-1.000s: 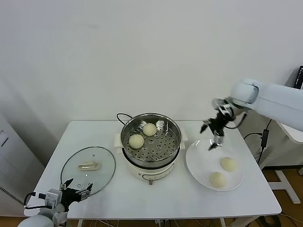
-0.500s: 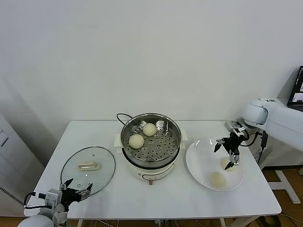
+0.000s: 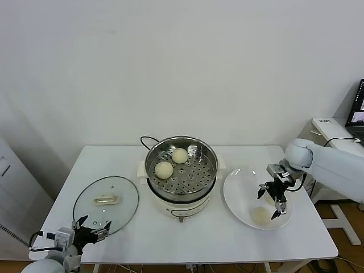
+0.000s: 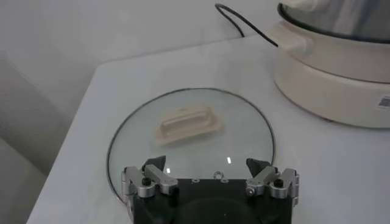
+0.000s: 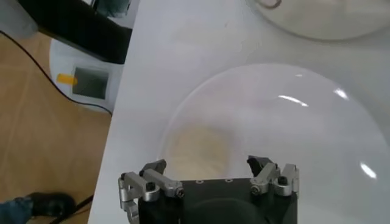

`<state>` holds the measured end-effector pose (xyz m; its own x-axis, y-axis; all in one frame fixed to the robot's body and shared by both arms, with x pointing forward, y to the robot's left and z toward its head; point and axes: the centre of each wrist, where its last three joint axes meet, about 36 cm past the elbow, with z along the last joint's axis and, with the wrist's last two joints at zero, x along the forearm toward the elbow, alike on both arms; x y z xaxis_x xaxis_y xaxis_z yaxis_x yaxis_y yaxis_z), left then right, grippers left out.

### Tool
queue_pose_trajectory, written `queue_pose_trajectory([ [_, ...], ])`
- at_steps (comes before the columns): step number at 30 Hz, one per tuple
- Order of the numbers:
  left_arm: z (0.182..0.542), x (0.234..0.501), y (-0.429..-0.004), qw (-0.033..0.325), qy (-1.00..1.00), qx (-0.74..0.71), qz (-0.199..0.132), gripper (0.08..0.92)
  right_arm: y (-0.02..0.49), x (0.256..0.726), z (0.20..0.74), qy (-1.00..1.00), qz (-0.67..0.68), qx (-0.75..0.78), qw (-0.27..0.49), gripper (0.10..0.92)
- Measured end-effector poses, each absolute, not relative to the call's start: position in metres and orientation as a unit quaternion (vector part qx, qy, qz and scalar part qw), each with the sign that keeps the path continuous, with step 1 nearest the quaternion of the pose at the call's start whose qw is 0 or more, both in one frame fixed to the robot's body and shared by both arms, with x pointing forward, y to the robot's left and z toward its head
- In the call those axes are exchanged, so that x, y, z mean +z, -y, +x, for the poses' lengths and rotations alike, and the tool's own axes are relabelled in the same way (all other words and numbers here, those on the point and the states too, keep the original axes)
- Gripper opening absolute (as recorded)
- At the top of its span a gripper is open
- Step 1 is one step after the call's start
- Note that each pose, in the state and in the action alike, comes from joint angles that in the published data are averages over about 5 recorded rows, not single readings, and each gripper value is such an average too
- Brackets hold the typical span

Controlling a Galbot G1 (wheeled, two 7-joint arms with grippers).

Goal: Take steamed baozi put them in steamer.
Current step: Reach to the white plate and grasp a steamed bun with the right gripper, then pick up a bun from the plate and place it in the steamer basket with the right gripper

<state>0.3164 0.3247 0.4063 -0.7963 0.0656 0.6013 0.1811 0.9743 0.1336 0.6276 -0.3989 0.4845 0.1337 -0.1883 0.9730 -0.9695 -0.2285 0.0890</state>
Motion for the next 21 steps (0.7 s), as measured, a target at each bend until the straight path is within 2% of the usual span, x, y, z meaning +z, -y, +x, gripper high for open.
queue_pose_trajectory([
  [9, 0.314, 0.405, -0.324, 0.315, 0.942, -0.092, -0.067, 0.823, 0.399, 0.463, 0.624, 0.463, 0.626, 0.468, 0.418, 0.741],
  [21, 0.314, 0.407, -0.322, 0.314, 0.943, -0.09, -0.067, 0.823, 0.396, 0.456, 0.621, 0.471, 0.624, 0.469, 0.411, 0.493],
])
